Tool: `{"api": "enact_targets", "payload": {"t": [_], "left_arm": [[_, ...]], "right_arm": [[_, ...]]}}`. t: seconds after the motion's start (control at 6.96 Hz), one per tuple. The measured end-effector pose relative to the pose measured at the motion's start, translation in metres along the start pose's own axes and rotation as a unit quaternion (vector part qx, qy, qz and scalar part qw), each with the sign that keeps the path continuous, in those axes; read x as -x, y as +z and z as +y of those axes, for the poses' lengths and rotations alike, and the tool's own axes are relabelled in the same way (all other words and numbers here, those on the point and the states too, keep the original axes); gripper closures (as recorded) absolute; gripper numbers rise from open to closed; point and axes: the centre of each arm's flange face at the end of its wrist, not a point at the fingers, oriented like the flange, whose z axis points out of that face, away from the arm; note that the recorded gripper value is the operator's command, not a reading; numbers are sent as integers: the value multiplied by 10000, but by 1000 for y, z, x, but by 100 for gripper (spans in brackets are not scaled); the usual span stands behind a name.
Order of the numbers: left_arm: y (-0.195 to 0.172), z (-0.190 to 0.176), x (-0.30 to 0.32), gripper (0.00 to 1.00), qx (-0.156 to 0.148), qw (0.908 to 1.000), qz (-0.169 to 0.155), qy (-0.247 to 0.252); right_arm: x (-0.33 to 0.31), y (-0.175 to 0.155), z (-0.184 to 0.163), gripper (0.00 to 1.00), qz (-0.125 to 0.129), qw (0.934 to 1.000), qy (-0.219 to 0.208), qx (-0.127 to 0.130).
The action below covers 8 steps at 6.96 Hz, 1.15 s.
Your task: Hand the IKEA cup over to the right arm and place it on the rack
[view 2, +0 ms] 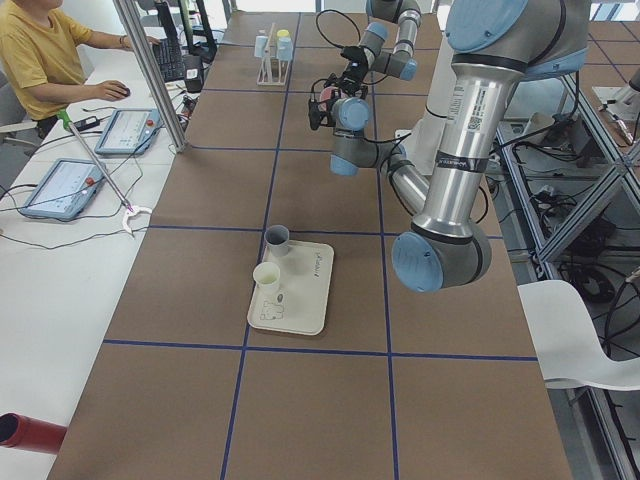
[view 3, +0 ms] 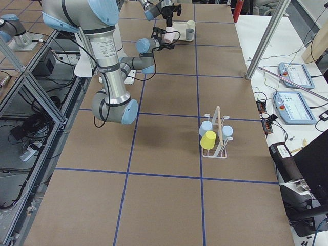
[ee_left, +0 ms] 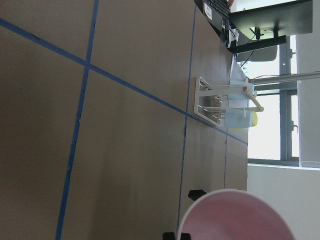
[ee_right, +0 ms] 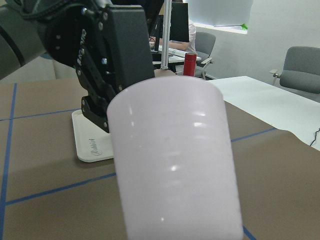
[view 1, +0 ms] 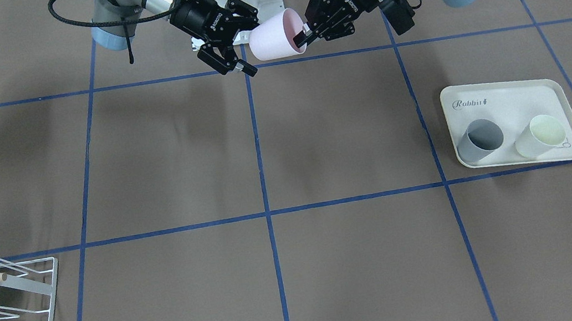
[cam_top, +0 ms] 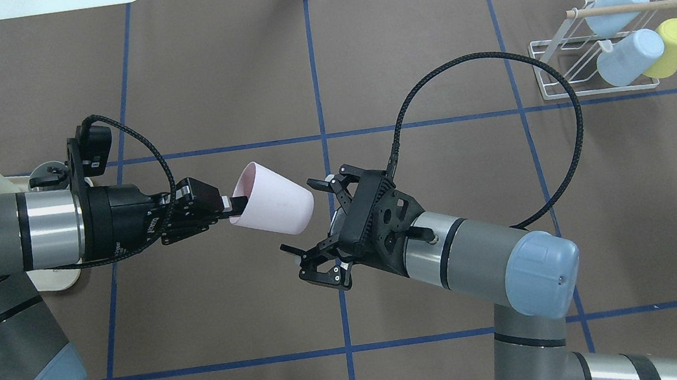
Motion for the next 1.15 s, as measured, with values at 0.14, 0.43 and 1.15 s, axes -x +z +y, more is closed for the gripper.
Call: {"api": "enact_targets", "payload": {"t": [0.14, 0.43, 1.15], "left_arm": [[2, 2, 2, 100, 24, 10000, -19, -6], [7, 3, 4, 100, 22, 10000, -75, -27], [15, 5, 4, 100, 44, 9999, -97, -42]], "right_arm": [[0, 0, 0, 1, 1, 10000, -28, -2], [0, 0, -1, 1, 5, 10000, -41, -6], [1, 1, -2, 1, 3, 10000, -39, -19]]}}
